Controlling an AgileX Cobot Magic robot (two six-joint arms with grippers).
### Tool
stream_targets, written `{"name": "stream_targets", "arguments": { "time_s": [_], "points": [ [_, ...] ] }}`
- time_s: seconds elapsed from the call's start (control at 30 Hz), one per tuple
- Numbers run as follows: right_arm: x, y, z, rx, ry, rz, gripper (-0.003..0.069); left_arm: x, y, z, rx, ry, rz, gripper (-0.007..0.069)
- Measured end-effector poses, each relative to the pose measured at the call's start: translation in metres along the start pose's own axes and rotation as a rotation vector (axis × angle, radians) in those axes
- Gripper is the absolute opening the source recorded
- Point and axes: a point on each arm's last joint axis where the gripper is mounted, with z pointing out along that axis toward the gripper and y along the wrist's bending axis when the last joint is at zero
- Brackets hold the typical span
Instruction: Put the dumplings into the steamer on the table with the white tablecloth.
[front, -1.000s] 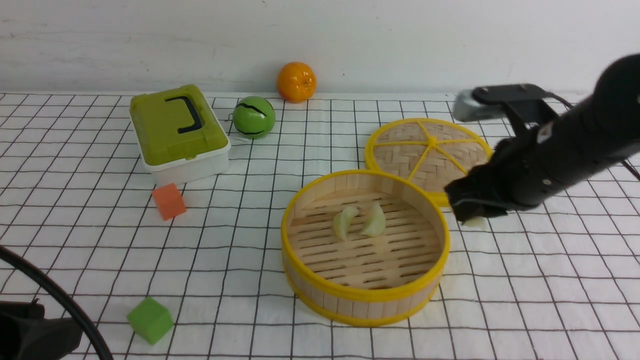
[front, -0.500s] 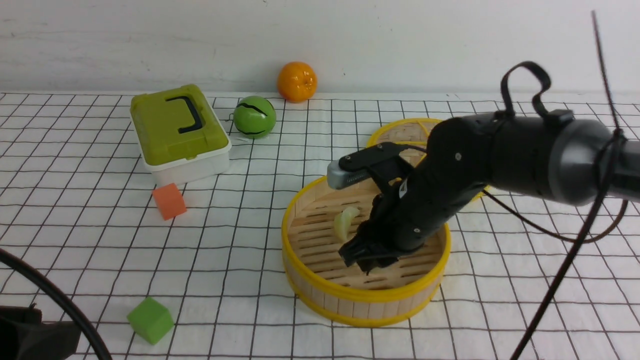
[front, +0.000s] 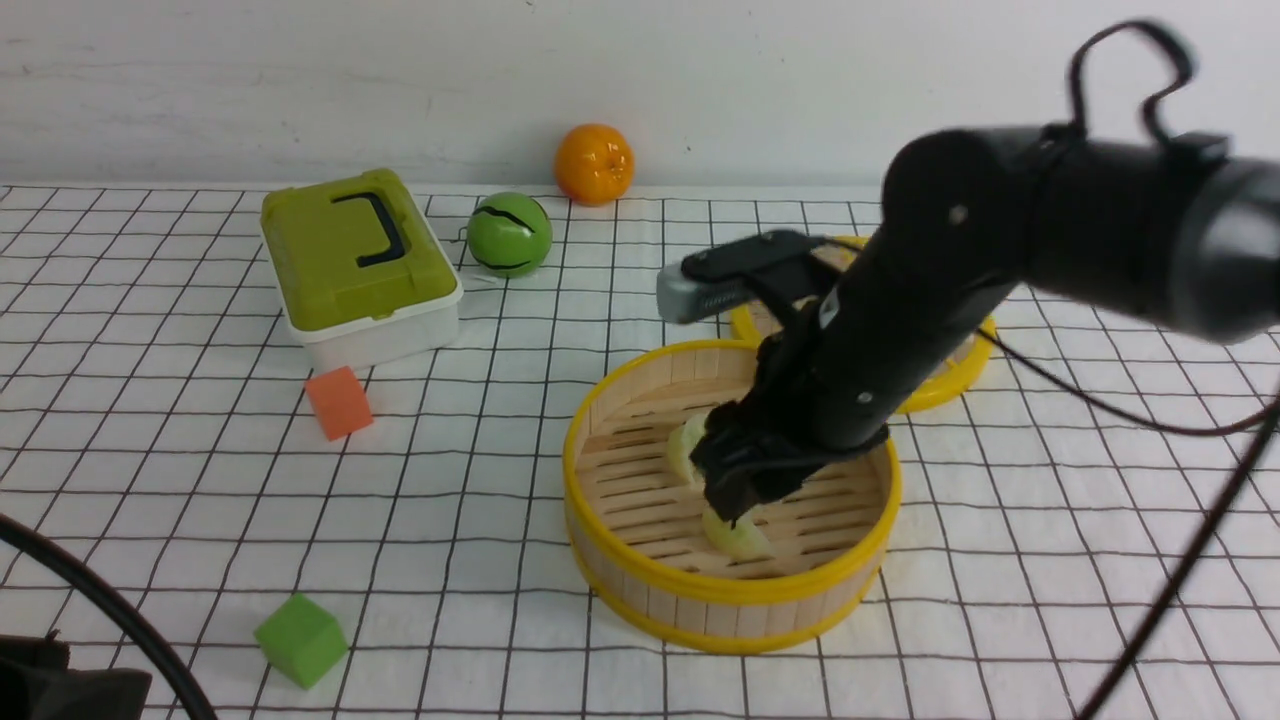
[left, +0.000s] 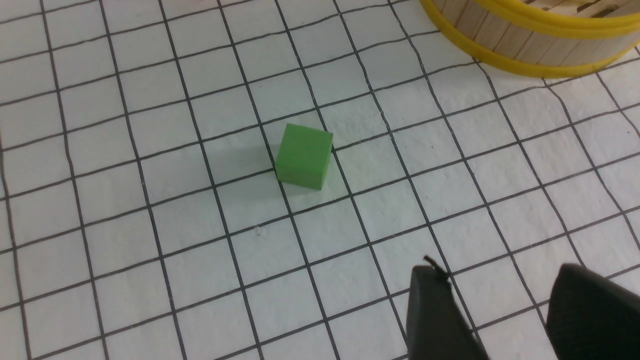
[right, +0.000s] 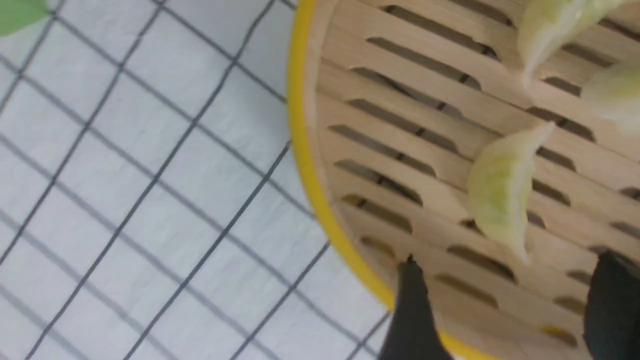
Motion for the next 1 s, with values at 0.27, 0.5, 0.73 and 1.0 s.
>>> {"name": "stream_targets", "arguments": {
  "time_s": [0.27,0.5,0.73,1.0],
  "points": [
    [0.058,0.031,-0.131,-0.011,-0.119,-0.144,0.0113,0.000,0.000,0.000,0.000,0.001,0.000,0.0316],
    [0.120,0.038,-0.176,0.016,-0.431,-0.158,-0.0023,0.000,0.000,0.000,-0.001,0.002,0.000,0.0316],
    [0.170,0.036,-0.182,0.034,-0.638,-0.149,-0.0022,0.000,0.000,0.000,-0.001,0.002,0.000,0.0316],
    [0.199,0.035,-0.180,0.034,-0.644,-0.156,-0.0018,0.000,0.000,0.000,-0.001,0.002,0.000,0.0316]
  ]
}}
